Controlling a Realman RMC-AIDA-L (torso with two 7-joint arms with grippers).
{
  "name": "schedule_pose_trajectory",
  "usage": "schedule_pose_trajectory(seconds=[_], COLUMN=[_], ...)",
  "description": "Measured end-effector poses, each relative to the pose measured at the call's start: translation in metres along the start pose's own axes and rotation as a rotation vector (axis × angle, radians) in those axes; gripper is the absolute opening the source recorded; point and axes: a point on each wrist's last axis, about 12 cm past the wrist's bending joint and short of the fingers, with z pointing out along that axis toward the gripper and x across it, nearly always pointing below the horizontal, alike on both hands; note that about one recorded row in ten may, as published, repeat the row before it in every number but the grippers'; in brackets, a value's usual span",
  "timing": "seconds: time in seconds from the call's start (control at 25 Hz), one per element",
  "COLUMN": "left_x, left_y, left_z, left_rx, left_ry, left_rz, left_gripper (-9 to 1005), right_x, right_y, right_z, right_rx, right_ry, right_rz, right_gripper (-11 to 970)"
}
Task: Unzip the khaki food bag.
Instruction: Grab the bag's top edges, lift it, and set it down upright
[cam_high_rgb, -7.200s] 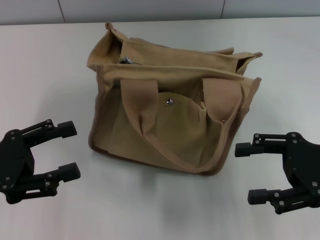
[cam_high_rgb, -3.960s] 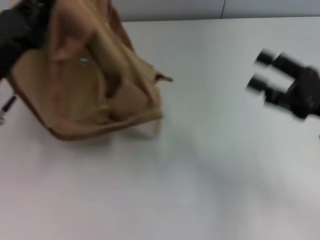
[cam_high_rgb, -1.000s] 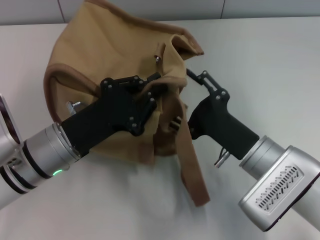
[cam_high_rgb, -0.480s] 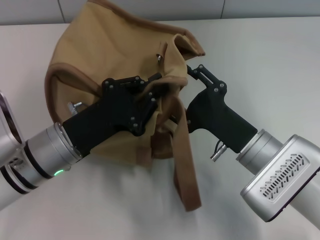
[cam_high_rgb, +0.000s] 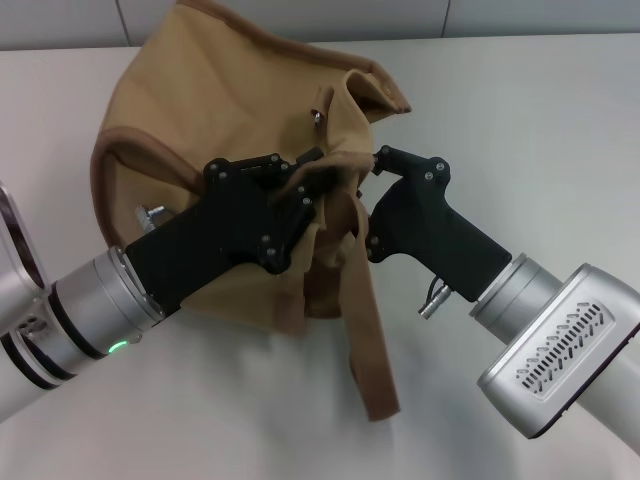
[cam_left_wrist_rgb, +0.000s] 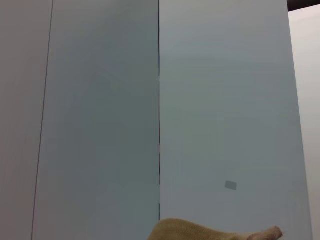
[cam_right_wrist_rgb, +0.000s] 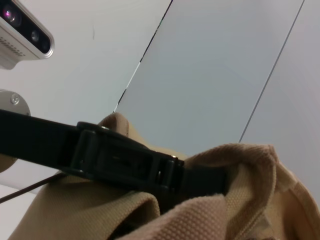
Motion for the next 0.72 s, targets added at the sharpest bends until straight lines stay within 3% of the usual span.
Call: schedule_pose_trajectory(seconds=[0.28, 0.52, 0.72], left_x=[-0.001, -0.008, -0.015], left_y=[0.000, -0.002, -0.002], left_z=[0.000, -0.001, -0.002], left_rx=[-0.002, -0.040, -0.153], left_ry=[-0.007, -0.096, -0.216], left_rz=[-0.001, -0.022, -0.071], left_gripper=[89, 89, 89], right_x=[0.000, 0.002, 0.003], right_y=[-0.001, -0.002, -0.001], right_z=[0.000, -0.001, -0.005], right_rx=[-0.003, 0.001, 0.012], right_ry=[0.000, 0.006, 0.012], right_rz=[-0.007, -0.010, -0.007], right_gripper=[114, 36, 8])
